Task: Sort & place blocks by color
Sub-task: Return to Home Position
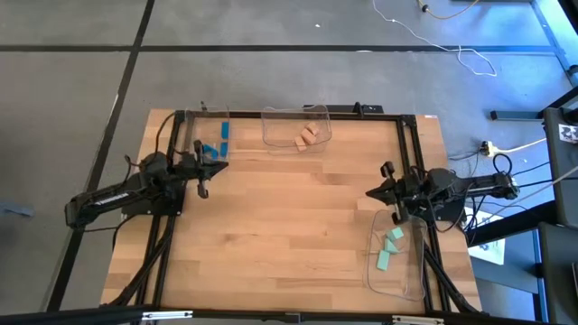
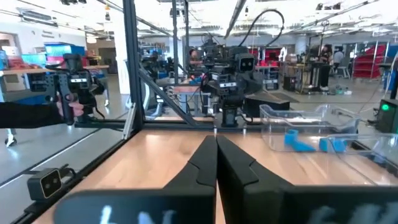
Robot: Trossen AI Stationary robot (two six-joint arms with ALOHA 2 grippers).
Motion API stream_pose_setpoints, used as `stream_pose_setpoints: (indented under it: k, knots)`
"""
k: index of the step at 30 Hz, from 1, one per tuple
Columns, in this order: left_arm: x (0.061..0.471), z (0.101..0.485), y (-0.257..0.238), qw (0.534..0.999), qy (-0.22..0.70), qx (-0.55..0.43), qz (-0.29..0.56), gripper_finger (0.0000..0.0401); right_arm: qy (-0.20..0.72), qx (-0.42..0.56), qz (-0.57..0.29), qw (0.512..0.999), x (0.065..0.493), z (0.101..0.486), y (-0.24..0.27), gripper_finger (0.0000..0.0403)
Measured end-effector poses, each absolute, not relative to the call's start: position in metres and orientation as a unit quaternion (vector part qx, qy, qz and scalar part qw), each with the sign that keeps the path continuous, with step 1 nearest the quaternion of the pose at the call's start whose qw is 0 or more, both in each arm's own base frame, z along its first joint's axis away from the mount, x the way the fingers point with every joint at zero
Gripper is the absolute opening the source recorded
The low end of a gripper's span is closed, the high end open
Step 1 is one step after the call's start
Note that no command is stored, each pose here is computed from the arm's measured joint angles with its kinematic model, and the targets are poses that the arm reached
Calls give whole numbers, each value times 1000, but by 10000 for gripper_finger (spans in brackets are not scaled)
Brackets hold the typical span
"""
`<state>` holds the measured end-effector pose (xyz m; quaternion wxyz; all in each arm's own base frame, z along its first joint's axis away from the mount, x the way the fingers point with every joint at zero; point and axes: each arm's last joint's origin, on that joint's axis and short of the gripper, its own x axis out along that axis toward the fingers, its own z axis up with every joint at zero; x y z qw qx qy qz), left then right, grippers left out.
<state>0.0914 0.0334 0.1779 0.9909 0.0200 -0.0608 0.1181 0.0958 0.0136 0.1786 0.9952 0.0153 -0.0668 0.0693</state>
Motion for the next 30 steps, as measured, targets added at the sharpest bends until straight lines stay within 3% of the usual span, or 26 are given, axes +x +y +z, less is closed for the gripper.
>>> stream_pose_setpoints:
  k: [6,13,30]
  knots:
    - [92,173,35,990,-35,14,138,0,-9,-3,43,999,97,167,11,7]
    - [91,168,37,983,-12,-4,181,0,-7,-2,33,999,98,167,11,17]
    - [91,168,37,983,-12,-5,181,0,-6,-2,33,999,98,167,11,18]
